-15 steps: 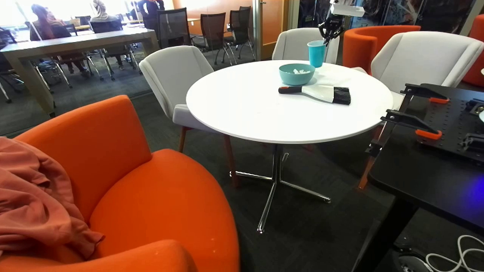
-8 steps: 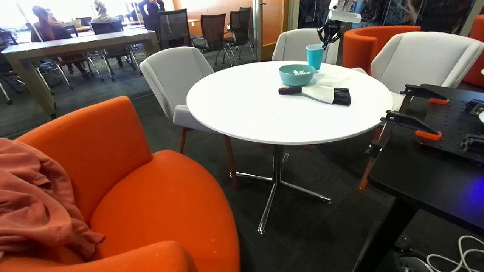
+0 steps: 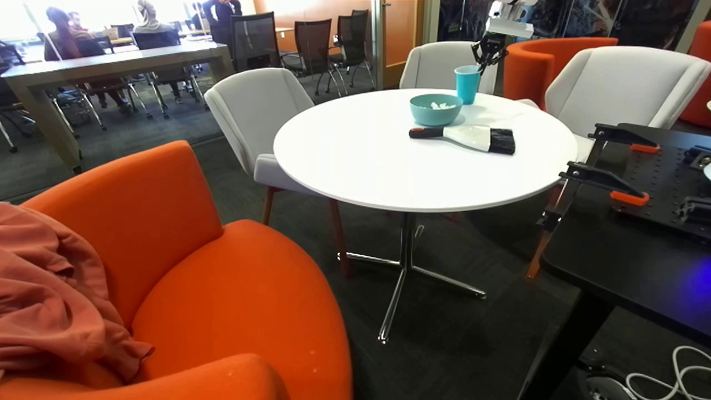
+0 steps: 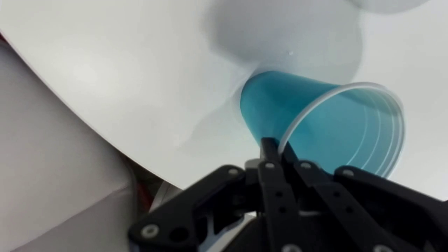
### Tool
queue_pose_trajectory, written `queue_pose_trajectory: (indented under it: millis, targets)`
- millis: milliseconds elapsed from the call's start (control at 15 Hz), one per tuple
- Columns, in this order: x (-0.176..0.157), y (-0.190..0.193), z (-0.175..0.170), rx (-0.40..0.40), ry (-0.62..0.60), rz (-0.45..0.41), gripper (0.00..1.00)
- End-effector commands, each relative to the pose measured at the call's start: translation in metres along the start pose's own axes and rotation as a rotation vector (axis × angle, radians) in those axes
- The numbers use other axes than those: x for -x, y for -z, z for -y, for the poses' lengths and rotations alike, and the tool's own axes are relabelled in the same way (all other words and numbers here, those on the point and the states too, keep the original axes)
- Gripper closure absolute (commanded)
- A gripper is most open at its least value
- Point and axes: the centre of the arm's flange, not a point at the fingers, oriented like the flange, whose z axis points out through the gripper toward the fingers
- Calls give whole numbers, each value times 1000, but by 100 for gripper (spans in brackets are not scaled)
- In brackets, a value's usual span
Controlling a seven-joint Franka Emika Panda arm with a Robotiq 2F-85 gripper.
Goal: Pour the contents of the cup into the bowl then use the spoon to mix them
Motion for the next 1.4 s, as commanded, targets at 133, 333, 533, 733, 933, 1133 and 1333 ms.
queue_pose_trajectory:
  millis: [133, 333, 533, 733, 933, 1133, 1333]
  targets:
    - [-10, 4, 2, -32, -46, -17, 64]
    - [-4, 25, 7, -57, -12, -22, 41]
    - [5, 64, 17, -75, 67, -9, 19]
    - [19, 100, 40, -91, 221, 48, 0]
    - [50, 129, 78, -84, 388, 88, 0]
    - [83, 138, 127, -82, 544, 131, 0]
    - [126, 134, 180, -76, 697, 183, 0]
